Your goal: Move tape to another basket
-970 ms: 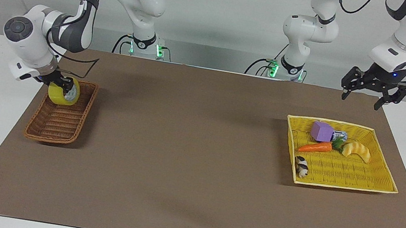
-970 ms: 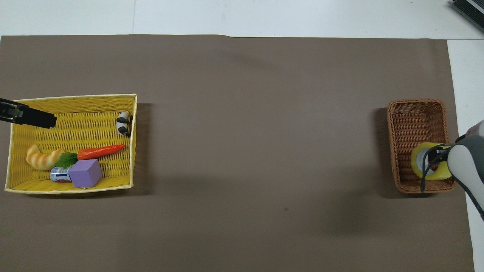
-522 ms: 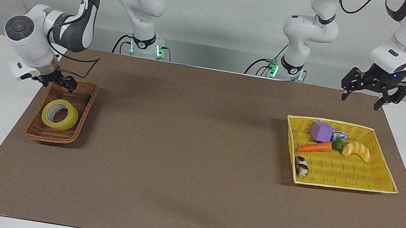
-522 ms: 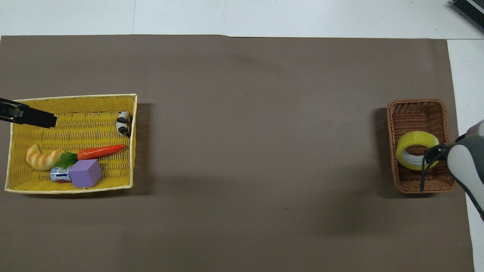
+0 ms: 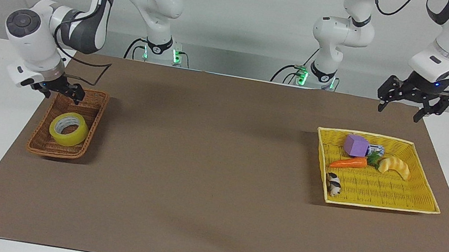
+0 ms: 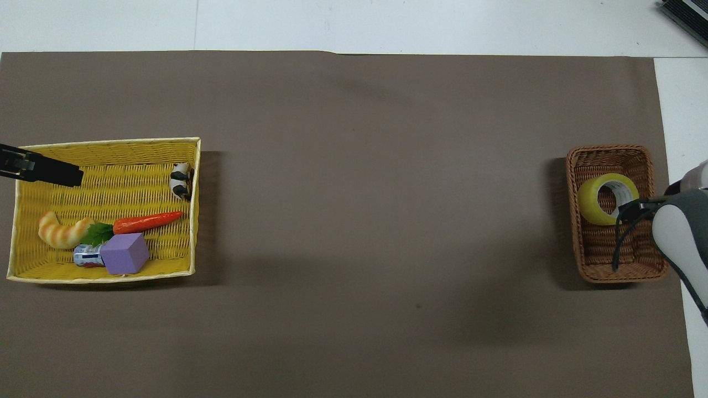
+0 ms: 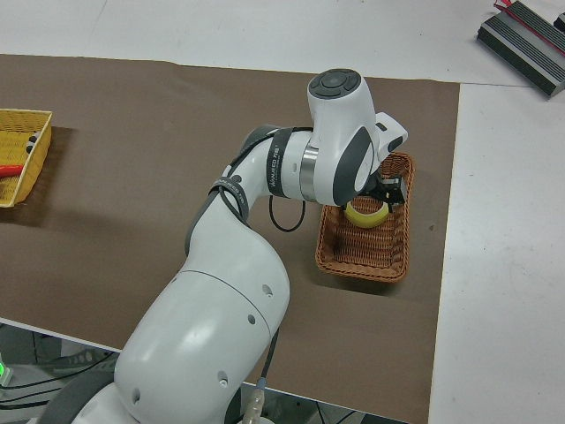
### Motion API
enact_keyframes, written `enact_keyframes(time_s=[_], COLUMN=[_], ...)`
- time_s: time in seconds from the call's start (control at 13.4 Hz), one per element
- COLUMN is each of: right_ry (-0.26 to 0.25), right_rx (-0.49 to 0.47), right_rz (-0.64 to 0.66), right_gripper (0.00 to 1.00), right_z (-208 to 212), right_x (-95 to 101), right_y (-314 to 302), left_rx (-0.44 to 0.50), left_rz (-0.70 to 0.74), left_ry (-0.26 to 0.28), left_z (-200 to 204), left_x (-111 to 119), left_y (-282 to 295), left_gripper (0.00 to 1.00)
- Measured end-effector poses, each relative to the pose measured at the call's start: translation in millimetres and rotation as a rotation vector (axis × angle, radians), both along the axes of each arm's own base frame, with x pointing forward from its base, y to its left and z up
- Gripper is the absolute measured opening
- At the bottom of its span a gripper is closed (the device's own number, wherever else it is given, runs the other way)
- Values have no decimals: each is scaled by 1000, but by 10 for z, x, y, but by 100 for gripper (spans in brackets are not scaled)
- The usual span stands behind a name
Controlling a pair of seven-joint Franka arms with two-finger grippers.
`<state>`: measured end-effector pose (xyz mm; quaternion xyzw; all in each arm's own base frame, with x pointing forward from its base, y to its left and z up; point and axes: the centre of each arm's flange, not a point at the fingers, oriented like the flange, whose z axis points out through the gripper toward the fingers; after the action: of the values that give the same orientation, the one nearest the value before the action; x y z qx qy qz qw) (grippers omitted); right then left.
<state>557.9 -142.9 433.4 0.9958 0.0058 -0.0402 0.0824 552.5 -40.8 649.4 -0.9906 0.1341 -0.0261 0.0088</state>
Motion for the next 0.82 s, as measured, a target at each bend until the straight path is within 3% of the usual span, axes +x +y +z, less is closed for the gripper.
enact_keyframes(time_s=[0.15,0.3,0.6,0.82], right_ry=[-74,-111,-116,-109], right_rx=[24,22,30,115], right_rz=[9,20,38,10], right_gripper=[100,100,100,100], right_z=[346,677,1263,1655], right_x=[148,247,316,259], right_y=[196,470,1272,1367], left_rx=[0,0,0,0], left_rz=[11,15,14,14], left_ry=[0,0,0,0], left_z=[0,0,0,0], left_x=[4,5,5,5], left_y=[63,80,79,79], left_gripper=[100,100,100,100])
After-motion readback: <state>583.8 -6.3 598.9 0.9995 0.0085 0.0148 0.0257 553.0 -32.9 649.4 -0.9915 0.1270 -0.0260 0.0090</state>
